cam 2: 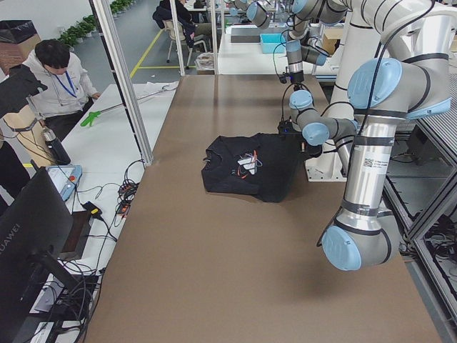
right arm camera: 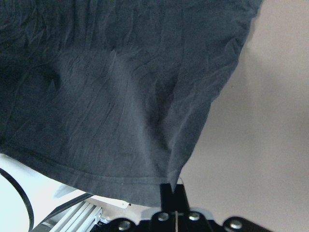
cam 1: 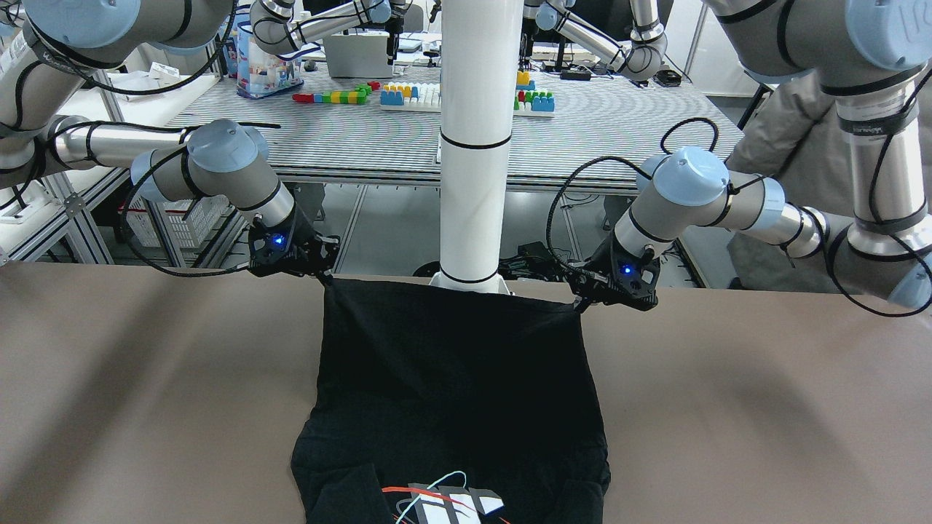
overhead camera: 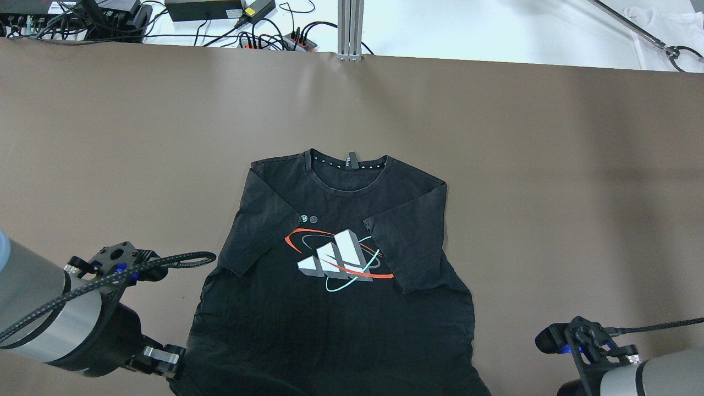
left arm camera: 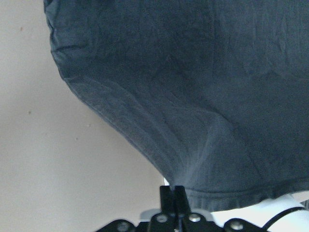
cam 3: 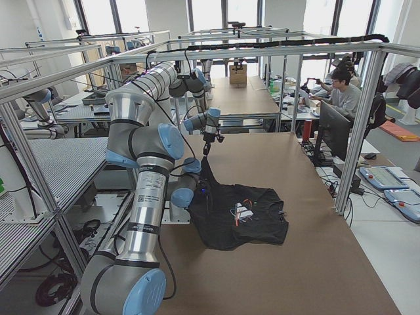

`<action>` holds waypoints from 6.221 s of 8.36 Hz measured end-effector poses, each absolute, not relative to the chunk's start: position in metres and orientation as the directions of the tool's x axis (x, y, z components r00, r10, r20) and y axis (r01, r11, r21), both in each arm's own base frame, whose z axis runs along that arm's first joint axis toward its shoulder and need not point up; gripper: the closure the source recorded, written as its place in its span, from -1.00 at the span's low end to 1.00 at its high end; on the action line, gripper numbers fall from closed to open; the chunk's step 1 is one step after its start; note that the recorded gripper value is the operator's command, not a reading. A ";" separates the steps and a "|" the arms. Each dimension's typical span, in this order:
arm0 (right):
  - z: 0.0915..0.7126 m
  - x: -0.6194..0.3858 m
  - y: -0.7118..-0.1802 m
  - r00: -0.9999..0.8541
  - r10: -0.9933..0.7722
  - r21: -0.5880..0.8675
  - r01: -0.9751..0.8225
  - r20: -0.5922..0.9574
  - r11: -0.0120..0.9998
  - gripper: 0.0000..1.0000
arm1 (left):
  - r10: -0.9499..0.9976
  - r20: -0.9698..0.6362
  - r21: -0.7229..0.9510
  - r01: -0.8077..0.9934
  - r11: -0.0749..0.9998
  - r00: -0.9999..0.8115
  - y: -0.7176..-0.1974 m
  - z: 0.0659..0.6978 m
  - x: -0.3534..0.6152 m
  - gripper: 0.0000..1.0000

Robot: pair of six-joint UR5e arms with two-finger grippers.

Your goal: Fold clothes

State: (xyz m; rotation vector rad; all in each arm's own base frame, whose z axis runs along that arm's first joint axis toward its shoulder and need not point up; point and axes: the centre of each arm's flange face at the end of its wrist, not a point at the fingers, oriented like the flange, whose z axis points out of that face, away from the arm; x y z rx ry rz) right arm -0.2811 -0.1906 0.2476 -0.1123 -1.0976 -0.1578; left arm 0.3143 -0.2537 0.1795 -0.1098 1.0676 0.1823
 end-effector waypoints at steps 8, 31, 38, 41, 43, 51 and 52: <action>0.302 -0.319 -0.381 0.545 0.165 -0.059 -0.206 0.822 0.977 1.00 | -0.025 -0.819 0.020 0.073 0.997 0.573 -0.458 0.172 0.332 1.00; 0.280 -0.389 -0.501 0.625 0.106 0.096 -0.280 0.774 0.955 -0.88 | 0.150 -0.739 0.242 0.051 0.969 0.656 -0.461 0.345 0.353 -0.99; 0.282 -0.396 -0.496 0.636 0.098 0.114 -0.284 0.765 0.952 -0.88 | 0.208 -0.718 0.280 0.002 0.960 0.664 -0.427 0.409 0.431 -0.86; 0.282 -0.396 -0.497 0.640 0.100 0.119 -0.290 0.762 0.950 -0.88 | 0.214 -0.745 0.285 0.012 0.958 0.632 -0.422 0.397 0.430 -0.70; 0.282 -0.396 -0.497 0.640 0.100 0.120 -0.291 0.762 0.949 -0.88 | 0.217 -0.749 0.284 0.007 0.959 0.626 -0.420 0.395 0.430 -0.26; 0.283 -0.396 -0.498 0.642 0.100 0.121 -0.291 0.760 0.949 -0.88 | 0.246 -0.759 0.280 -0.038 0.959 0.603 -0.387 0.392 0.423 1.00; 0.283 -0.396 -0.498 0.642 0.100 0.121 -0.291 0.760 0.949 -0.88 | 0.247 -0.764 0.279 -0.041 0.959 0.596 -0.384 0.389 0.418 1.00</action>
